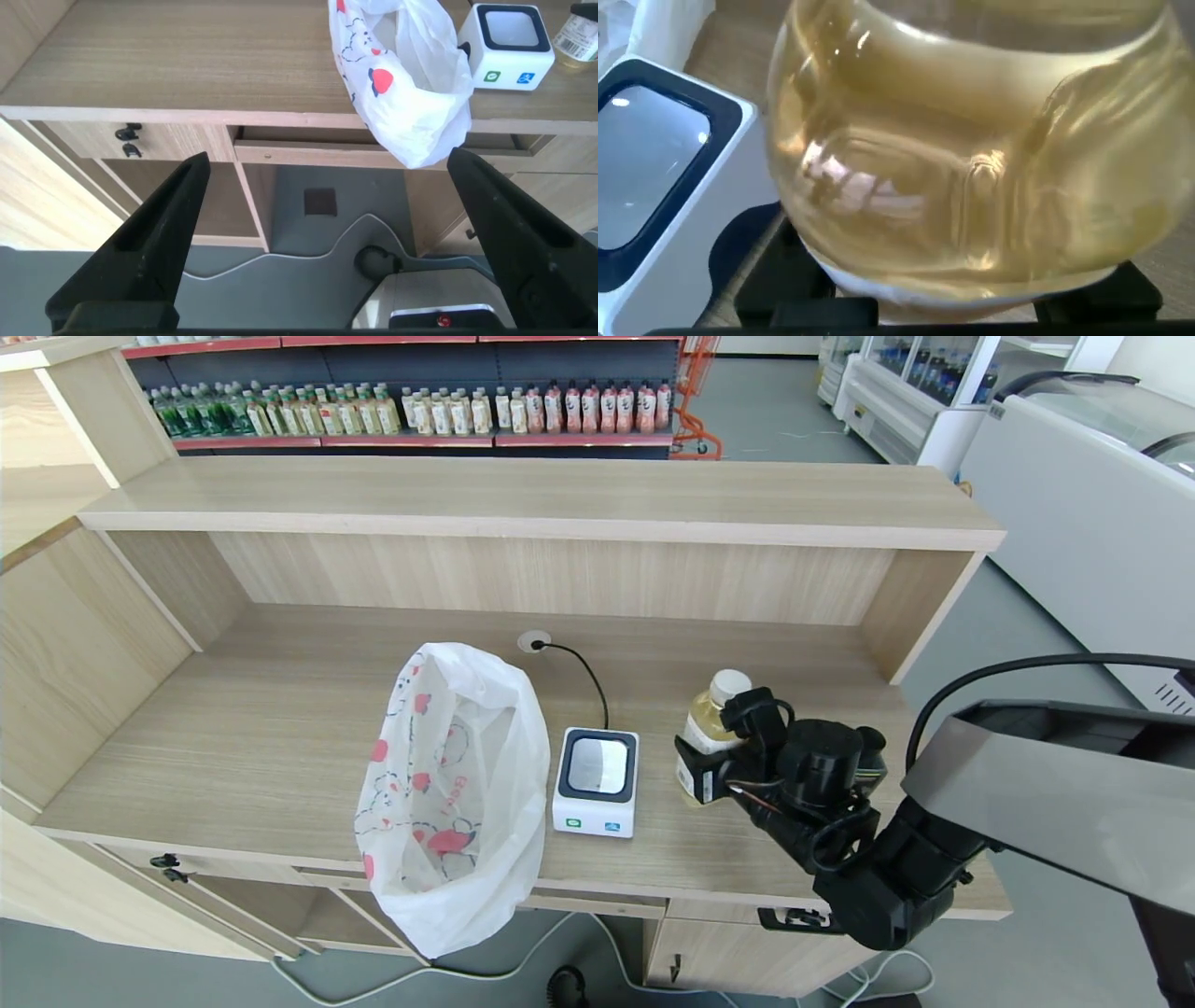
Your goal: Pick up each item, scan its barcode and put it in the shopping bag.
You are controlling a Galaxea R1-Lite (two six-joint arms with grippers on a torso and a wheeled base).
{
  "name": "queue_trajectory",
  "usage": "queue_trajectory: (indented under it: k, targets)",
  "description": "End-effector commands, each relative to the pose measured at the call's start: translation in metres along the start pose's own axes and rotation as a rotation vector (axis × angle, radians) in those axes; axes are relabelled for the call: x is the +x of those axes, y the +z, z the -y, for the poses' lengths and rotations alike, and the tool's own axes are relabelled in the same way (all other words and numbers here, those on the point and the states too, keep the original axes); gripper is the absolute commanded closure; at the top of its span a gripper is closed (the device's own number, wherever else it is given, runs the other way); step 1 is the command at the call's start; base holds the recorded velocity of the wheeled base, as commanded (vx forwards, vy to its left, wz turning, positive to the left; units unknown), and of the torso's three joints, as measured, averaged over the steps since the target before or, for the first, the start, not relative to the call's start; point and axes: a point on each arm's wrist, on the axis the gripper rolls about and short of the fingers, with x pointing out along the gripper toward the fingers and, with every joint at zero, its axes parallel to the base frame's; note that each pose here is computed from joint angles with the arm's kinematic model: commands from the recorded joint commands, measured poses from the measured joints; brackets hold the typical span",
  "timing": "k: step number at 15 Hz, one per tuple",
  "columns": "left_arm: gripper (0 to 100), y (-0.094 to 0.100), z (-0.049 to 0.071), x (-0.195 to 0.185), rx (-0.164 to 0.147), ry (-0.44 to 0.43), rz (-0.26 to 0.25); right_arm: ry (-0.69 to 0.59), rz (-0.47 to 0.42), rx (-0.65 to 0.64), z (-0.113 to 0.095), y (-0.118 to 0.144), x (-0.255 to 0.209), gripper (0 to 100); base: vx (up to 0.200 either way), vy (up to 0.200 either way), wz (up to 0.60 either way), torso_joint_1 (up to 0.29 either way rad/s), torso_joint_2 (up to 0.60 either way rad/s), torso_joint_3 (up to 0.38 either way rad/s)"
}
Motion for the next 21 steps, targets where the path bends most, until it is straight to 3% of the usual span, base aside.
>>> queue_trajectory:
  k: [1, 3, 6, 10, 11, 13, 15, 18, 21]
  targets:
    - [0, 0.000, 0.000, 0.000, 0.000, 0.000, -0.002, -0.009, 0.024, 0.012, 0.002, 0.011, -0.003, 100, 0.000, 0.000, 0.00, 0.000, 0.00, 0.000]
    - [0, 0.000, 0.000, 0.000, 0.000, 0.000, -0.002, -0.036, 0.051, 0.066, 0.016, 0.027, -0.010, 100, 0.000, 0.000, 0.00, 0.000, 0.00, 0.000]
    - [0, 0.000, 0.000, 0.000, 0.000, 0.000, -0.002, 0.012, 0.110, 0.245, 0.031, 0.091, -0.034, 100, 0.000, 0.000, 0.00, 0.000, 0.00, 0.000]
    - [0, 0.000, 0.000, 0.000, 0.000, 0.000, -0.002, 0.275, 0.161, 0.444, 0.056, 0.187, -0.103, 100, 0.000, 0.000, 0.00, 0.000, 0.00, 0.000]
    - [0, 0.000, 0.000, 0.000, 0.000, 0.000, -0.002, 0.315, 0.169, 0.468, 0.057, 0.201, -0.116, 100, 0.000, 0.000, 0.00, 0.000, 0.00, 0.000]
    - [0, 0.000, 0.000, 0.000, 0.000, 0.000, -0.002, 0.540, 0.159, 0.521, 0.060, 0.244, -0.180, 100, 0.000, 0.000, 0.00, 0.000, 0.00, 0.000]
    - [0, 0.000, 0.000, 0.000, 0.000, 0.000, -0.002, 0.682, 0.122, 0.530, 0.059, 0.254, -0.225, 100, 0.000, 0.000, 0.00, 0.000, 0.00, 0.000]
    - [0, 0.000, 0.000, 0.000, 0.000, 0.000, 0.000, 0.863, 0.028, 0.527, 0.050, 0.240, -0.281, 100, 0.000, 0.000, 0.00, 0.000, 0.00, 0.000]
    - [0, 0.000, 0.000, 0.000, 0.000, 0.000, -0.002, 1.003, 0.006, 0.500, 0.046, 0.239, -0.303, 100, 0.000, 0.000, 0.00, 0.000, 0.00, 0.000]
